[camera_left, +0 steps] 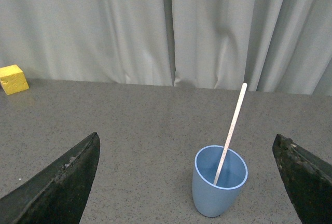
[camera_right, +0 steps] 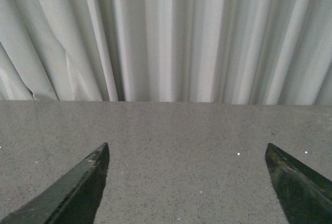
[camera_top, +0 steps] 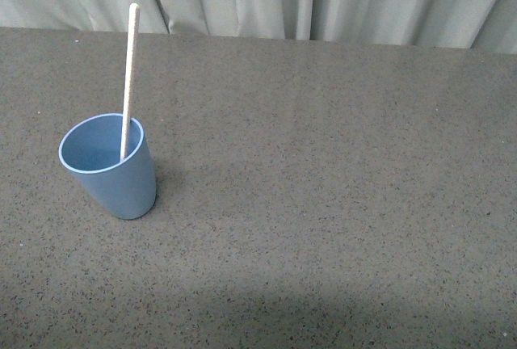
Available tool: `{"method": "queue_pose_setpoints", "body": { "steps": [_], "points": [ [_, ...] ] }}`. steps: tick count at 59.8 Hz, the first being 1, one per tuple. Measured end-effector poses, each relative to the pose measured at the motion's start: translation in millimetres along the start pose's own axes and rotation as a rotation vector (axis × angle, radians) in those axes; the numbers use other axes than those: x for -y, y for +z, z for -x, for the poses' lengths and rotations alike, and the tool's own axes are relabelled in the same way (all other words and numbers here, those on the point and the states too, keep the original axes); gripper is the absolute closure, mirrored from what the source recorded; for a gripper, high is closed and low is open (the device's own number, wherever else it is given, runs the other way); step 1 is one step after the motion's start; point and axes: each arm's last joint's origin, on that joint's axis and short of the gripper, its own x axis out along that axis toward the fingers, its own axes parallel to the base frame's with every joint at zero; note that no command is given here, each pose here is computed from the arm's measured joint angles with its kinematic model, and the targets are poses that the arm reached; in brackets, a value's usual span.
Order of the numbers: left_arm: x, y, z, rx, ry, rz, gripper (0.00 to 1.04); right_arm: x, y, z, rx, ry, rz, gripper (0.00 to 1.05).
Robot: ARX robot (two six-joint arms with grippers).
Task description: Transfer chopsticks to blue cup
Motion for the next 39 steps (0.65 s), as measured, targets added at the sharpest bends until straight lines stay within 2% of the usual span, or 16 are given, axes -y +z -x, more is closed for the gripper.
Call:
{"method": "queue_pose_setpoints", "body": {
  "steps": [2, 6, 39],
  "points": [
    [0.0, 0.0, 0.0, 0.0, 0.0, 0.0, 0.07, 0.0, 0.0, 0.0, 0.0, 0.0, -0.001, 0.07],
    [0.0, 0.0, 0.0, 0.0, 0.0, 0.0, 0.07, 0.0, 0.0, 0.0, 0.0, 0.0, 0.0, 0.1],
    [0.0, 0.0, 0.0, 0.0, 0.0, 0.0, 0.07, 0.0, 0.0, 0.0, 0.0, 0.0, 0.0, 0.09]
  ]
}}
